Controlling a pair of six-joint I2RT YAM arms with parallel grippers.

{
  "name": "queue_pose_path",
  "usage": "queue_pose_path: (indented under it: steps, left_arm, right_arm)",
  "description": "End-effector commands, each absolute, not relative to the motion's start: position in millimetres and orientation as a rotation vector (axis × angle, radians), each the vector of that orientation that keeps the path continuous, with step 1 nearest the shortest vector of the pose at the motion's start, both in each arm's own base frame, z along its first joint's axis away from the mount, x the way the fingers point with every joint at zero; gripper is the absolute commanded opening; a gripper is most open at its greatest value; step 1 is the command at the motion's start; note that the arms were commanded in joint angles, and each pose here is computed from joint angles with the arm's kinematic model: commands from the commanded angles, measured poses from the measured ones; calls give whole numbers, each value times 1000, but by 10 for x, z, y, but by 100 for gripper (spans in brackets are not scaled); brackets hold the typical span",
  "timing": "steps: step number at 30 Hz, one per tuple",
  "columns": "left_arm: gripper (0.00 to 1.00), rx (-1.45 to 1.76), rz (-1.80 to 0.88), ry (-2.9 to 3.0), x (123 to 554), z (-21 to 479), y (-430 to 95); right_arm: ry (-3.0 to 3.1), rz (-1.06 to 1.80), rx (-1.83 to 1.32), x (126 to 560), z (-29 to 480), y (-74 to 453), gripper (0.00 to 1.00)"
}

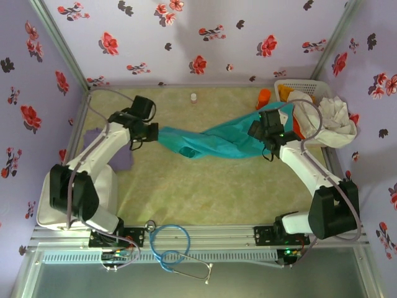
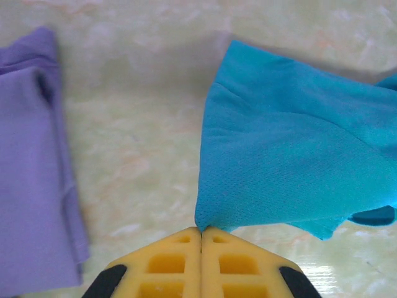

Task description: Fold and stack the t-shirts

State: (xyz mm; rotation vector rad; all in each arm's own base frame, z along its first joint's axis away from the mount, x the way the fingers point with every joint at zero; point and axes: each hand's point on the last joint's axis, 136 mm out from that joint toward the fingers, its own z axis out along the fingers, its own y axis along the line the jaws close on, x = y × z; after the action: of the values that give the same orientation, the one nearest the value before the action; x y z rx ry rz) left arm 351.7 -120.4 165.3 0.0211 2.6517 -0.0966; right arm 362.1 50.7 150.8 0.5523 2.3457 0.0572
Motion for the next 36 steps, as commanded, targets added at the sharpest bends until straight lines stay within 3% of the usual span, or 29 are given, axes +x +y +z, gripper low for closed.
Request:
queue_pose_path:
  steps: [1, 6, 15, 18, 22, 25, 30, 33, 36]
  left_arm:
    - [0, -9, -47, 2660, 3370, 1727, -934]
    - [0, -41, -118, 2636, 3323, 1809, -944]
    - [0, -49, -162, 2642, 3291, 1797, -979]
    - [0, -53, -171, 2634, 3289, 1799, -984]
    - [0, -56, -188, 2629, 3267, 1802, -999]
    - [0, -57, -199, 2622, 3257, 1813, -1005]
    - [0, -54, -219, 2610, 3258, 1857, -1028]
    - [0, -50, -216, 2613, 3255, 1862, -1022]
    - [0, -47, -215, 2614, 3242, 1866, -1017]
  right_arm:
    - [2387, 56, 554, 3593, 1470, 508, 93]
    - [2463, 54, 564, 3494, 1242, 534, 94]
    - [2649, 323, 643, 3432, 576, 968, 92]
    - [2694, 345, 673, 3435, 381, 1025, 86]
    - [2715, 378, 681, 3475, 239, 1098, 72]
    - [2724, 371, 673, 3520, 213, 1111, 44]
    - [2669, 343, 649, 3733, 402, 1089, 10]
    - [2627, 314, 604, 3943, 657, 1073, 0]
    - [2573, 321, 580, 4172, 929, 1051, 0]
